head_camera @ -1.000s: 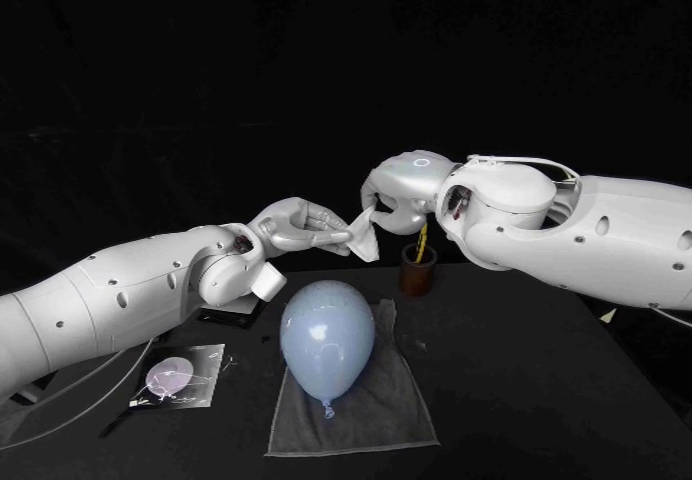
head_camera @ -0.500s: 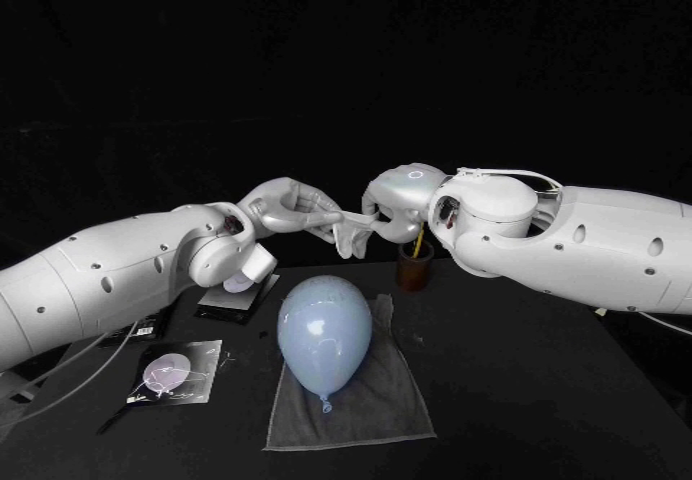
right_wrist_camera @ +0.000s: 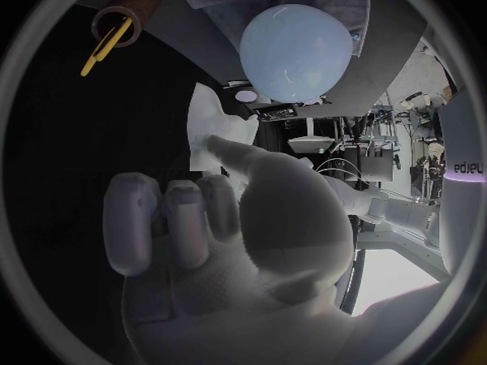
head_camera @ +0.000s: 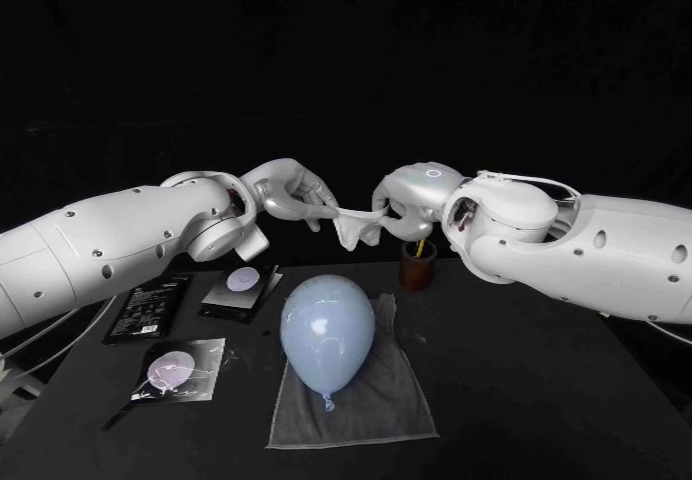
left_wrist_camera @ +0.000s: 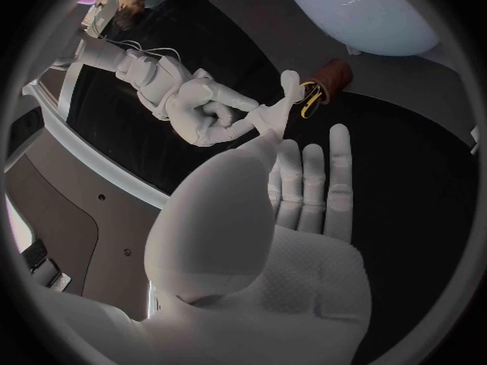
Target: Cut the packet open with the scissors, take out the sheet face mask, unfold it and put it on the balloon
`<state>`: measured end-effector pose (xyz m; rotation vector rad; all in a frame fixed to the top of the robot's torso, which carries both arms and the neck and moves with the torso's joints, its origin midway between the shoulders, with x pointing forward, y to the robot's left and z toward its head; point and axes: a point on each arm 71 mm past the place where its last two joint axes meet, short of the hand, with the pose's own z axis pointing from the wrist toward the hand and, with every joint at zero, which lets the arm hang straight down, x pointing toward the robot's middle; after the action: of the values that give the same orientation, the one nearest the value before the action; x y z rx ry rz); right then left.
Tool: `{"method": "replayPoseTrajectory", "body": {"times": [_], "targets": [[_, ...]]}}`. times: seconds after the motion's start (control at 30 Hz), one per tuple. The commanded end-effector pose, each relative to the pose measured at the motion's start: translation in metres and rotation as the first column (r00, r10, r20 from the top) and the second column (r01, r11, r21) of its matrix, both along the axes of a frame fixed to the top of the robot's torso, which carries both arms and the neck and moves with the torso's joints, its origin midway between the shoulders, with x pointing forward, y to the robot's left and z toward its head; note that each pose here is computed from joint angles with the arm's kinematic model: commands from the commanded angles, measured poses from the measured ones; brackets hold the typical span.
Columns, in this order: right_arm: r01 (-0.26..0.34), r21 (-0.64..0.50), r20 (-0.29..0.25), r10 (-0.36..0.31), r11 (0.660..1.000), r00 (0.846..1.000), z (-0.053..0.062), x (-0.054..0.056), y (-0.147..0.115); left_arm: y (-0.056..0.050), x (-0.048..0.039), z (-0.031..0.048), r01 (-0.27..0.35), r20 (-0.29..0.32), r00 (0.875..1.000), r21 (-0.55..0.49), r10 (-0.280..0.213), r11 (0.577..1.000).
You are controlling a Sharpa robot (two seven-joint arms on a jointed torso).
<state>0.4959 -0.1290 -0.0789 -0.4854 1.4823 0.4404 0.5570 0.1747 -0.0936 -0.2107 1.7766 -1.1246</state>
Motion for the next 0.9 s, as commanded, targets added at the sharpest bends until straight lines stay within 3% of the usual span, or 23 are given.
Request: {"method": "replayPoseTrajectory", "body": {"times": [0.03,0.27,0.47,0.7,0.9], "targets": [[0.046,0.048,-0.029,-0.045,0.998,0.999,0.001,0.005,-0.007,0.002,-0.0007,-0.0032,-0.033,0.038,0.999,0.081,0.03,0.996],[0.05,0.091,-0.06,-0.045,0.995,0.997,0.002,0.01,-0.011,0.0,-0.0059,-0.0038,-0.029,0.004,1.0,-0.007,0.029,1.0],[0.036,0.115,-0.125,-0.021,0.993,0.992,0.0,0.012,-0.007,0.0,-0.0106,-0.0035,-0.048,-0.044,0.998,-0.221,0.039,0.974],[0.023,0.135,-0.153,-0.002,0.991,0.988,0.0,0.011,0.0,-0.007,-0.0167,-0.0069,-0.033,-0.112,0.994,-0.339,-0.005,0.94],[0.035,0.167,-0.164,-0.007,0.985,0.986,0.0,0.013,-0.001,-0.008,-0.0197,-0.0094,-0.022,-0.158,0.987,-0.374,-0.04,0.927]]}}
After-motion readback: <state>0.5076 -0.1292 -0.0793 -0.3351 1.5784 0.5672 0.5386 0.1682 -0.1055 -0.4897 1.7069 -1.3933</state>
